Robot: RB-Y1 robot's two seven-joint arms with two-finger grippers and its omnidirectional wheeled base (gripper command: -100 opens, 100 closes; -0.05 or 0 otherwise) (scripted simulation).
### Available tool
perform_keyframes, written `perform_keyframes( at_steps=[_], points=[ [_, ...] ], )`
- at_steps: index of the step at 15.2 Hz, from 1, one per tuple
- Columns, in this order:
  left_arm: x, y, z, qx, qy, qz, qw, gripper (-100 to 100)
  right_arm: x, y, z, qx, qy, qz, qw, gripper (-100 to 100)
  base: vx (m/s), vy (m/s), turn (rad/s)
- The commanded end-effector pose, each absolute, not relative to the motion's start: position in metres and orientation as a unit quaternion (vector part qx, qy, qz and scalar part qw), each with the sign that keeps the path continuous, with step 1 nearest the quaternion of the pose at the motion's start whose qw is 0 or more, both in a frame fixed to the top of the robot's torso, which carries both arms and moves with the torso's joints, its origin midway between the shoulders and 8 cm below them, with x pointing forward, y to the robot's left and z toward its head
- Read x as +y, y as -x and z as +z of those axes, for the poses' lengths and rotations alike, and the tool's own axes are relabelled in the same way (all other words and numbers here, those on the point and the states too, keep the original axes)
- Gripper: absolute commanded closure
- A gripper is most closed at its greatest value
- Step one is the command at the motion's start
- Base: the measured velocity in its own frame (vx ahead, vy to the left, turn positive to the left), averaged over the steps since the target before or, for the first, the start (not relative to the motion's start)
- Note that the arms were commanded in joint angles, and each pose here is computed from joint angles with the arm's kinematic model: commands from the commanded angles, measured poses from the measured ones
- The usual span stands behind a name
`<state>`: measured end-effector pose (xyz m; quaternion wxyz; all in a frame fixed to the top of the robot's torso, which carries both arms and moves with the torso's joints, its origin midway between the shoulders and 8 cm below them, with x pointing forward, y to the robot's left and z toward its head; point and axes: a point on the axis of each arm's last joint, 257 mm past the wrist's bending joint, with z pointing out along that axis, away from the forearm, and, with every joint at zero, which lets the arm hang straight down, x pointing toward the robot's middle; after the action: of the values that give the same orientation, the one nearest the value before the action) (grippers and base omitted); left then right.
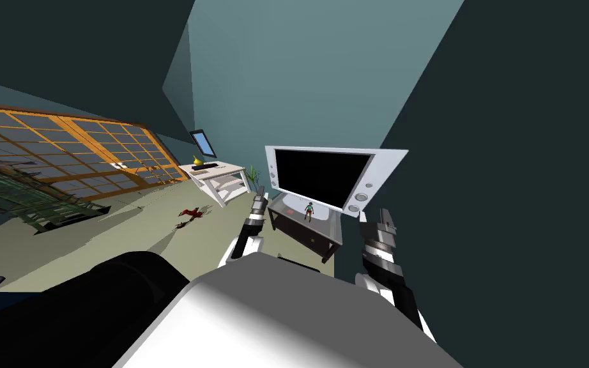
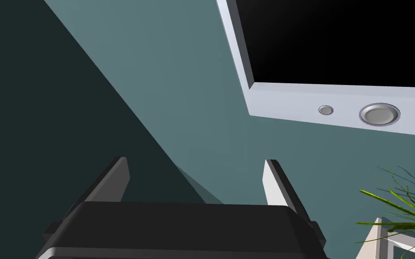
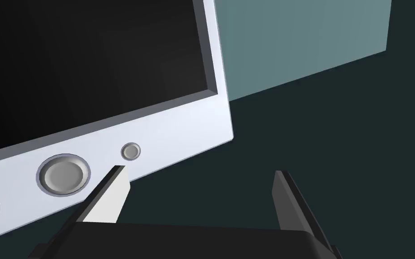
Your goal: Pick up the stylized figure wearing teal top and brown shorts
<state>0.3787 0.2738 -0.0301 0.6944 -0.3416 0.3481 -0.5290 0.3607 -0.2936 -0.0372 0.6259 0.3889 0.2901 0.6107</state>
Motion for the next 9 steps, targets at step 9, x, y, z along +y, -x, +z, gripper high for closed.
perform_keyframes(
  at_steps=[9],
  points=[
    [0.274,-0.379,-0.03,0.348,0.342,-0.529,0.694,0,-0.273,-0.38,-0.095,0.433,-0.333,0.552,0.63,-100,0.008,0.055,0.079]
  ],
)
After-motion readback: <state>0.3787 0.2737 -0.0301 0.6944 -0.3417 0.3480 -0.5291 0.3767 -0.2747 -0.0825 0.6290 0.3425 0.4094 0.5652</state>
